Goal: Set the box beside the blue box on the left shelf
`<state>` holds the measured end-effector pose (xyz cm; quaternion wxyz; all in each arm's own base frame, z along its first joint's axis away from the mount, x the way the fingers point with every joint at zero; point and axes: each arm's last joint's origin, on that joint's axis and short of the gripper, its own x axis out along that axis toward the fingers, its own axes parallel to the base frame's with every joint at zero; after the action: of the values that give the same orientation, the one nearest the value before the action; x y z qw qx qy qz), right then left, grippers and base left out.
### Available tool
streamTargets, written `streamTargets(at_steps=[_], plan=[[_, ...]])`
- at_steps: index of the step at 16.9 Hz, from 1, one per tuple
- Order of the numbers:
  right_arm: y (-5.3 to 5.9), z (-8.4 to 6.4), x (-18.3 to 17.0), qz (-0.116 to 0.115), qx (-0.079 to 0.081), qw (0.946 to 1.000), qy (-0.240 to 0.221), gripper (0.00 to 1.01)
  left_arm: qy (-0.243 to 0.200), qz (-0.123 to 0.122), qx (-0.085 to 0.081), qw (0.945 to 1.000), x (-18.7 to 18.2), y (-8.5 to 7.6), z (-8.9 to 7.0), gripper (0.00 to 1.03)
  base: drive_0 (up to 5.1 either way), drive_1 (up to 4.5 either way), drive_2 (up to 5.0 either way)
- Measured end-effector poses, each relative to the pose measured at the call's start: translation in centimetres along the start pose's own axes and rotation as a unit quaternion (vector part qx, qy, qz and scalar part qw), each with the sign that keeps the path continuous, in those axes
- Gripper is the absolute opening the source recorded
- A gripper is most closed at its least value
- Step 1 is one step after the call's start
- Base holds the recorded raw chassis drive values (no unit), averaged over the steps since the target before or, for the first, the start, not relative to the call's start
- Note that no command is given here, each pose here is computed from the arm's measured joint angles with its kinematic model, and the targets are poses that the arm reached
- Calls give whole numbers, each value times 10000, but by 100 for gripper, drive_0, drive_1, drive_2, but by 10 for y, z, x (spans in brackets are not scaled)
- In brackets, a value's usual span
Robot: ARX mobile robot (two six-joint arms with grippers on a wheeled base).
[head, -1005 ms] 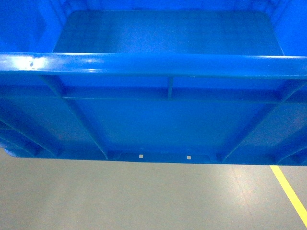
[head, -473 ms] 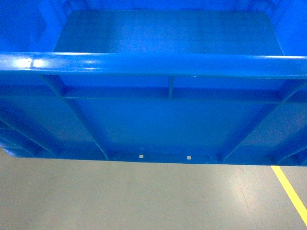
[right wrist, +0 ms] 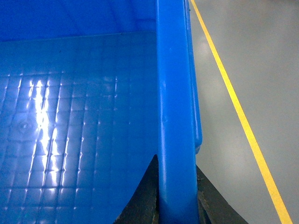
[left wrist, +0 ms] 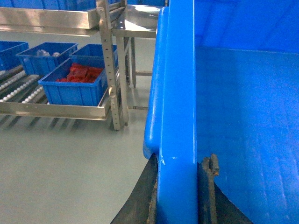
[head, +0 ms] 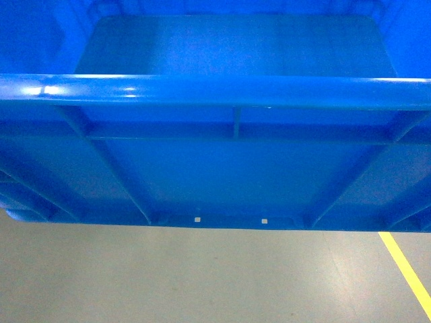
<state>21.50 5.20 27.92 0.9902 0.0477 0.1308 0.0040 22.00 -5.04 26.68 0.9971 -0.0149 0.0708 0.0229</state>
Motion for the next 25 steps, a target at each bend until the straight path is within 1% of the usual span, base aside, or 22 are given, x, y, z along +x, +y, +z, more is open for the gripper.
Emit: streamTargets(at_steps=[25], plan=[[0,0,0,-10,-1,10000,2,9,-2,0,-2,10000,0,0,0,10,3,425,-419]])
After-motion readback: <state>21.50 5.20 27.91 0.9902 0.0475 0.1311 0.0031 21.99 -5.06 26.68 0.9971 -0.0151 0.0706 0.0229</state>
